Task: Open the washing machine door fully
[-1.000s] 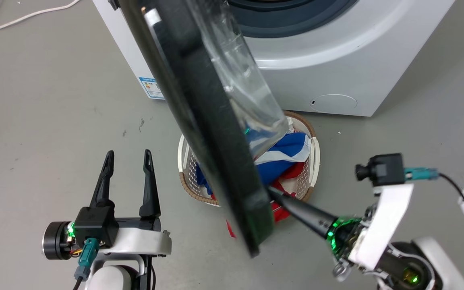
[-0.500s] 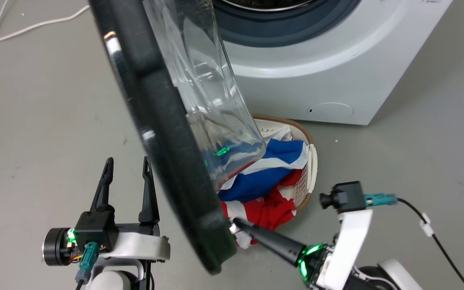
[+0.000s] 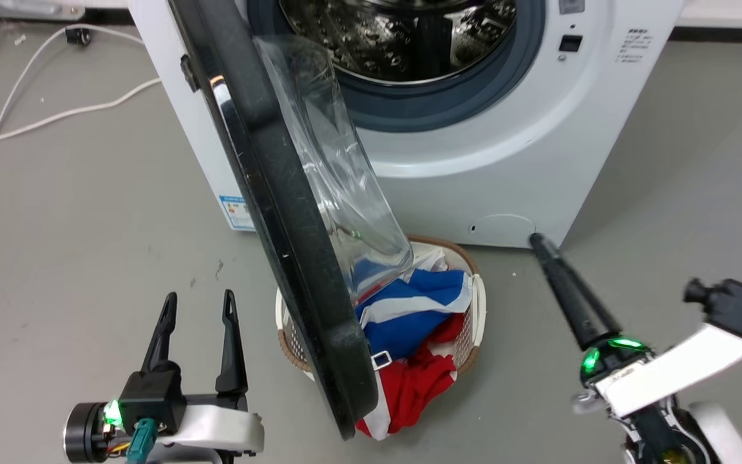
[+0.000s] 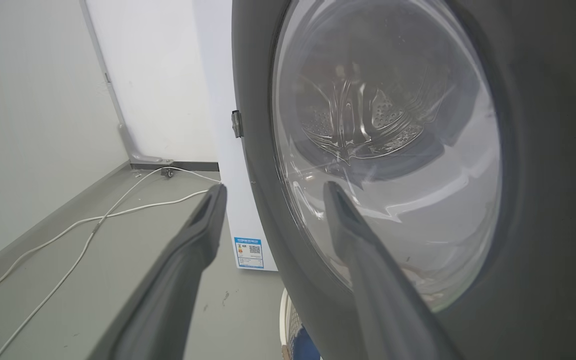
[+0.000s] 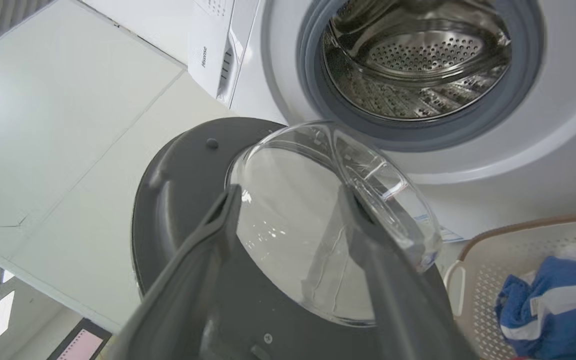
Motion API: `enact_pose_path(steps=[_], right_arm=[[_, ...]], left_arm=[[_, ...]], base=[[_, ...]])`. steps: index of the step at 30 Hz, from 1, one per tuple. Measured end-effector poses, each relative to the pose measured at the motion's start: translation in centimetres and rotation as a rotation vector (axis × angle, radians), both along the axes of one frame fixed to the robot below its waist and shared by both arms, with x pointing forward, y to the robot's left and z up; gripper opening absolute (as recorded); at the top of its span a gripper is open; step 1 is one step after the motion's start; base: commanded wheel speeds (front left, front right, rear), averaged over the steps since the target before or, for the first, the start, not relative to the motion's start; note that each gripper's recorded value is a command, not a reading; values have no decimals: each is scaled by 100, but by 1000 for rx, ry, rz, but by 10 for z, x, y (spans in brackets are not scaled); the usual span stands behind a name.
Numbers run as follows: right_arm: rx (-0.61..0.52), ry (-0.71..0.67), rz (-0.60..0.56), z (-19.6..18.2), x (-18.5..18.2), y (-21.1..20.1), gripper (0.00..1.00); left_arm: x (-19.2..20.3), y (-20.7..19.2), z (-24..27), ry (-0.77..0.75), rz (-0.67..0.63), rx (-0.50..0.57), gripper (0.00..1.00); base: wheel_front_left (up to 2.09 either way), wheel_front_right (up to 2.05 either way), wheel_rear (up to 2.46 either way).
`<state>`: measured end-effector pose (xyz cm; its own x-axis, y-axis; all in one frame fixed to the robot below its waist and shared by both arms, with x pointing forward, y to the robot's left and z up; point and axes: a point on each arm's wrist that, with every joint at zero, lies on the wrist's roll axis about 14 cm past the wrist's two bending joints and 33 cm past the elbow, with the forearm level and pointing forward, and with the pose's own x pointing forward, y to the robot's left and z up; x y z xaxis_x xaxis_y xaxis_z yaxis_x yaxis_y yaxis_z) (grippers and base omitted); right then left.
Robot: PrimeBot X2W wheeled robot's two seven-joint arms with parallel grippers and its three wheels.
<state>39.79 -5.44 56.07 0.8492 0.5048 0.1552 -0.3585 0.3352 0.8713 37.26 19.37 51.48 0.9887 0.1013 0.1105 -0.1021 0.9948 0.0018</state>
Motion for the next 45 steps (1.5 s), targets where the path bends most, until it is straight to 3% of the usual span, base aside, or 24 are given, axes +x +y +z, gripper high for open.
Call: enact_pose_path(steps=[8,13,16,18,21,26,34,45], right_arm=[[-282,-311,-388,33,2,-79,100],[-483,-445,-526,49,-11,-99,100],[-699,-572,-578,63,-21,-102,100],[-701,-530,-621,55,-28,-105,100],[-837,-531,-605,40,-35,-102,100],[-940,-462,-568,7,-43,-100,100],[-991,-356,-538,-27,-54,-106,100],[-986,-300,-532,-42,-61,-112,100]], left_arm=[[-13,-1,5,-15,-3,5,100],[-20,0,8,-23,0,7,100],[-22,0,9,-26,0,10,100],[-23,0,9,-27,0,11,100],[-26,1,8,-25,2,12,100],[-27,1,9,-26,2,12,100],[-31,0,7,-21,1,11,100],[-33,-1,6,-18,-2,11,100]], base=[[0,0,0],[0,0,0],[0,0,0],[0,0,0],[0,0,0],[0,0,0],[0,0,0],[0,0,0]])
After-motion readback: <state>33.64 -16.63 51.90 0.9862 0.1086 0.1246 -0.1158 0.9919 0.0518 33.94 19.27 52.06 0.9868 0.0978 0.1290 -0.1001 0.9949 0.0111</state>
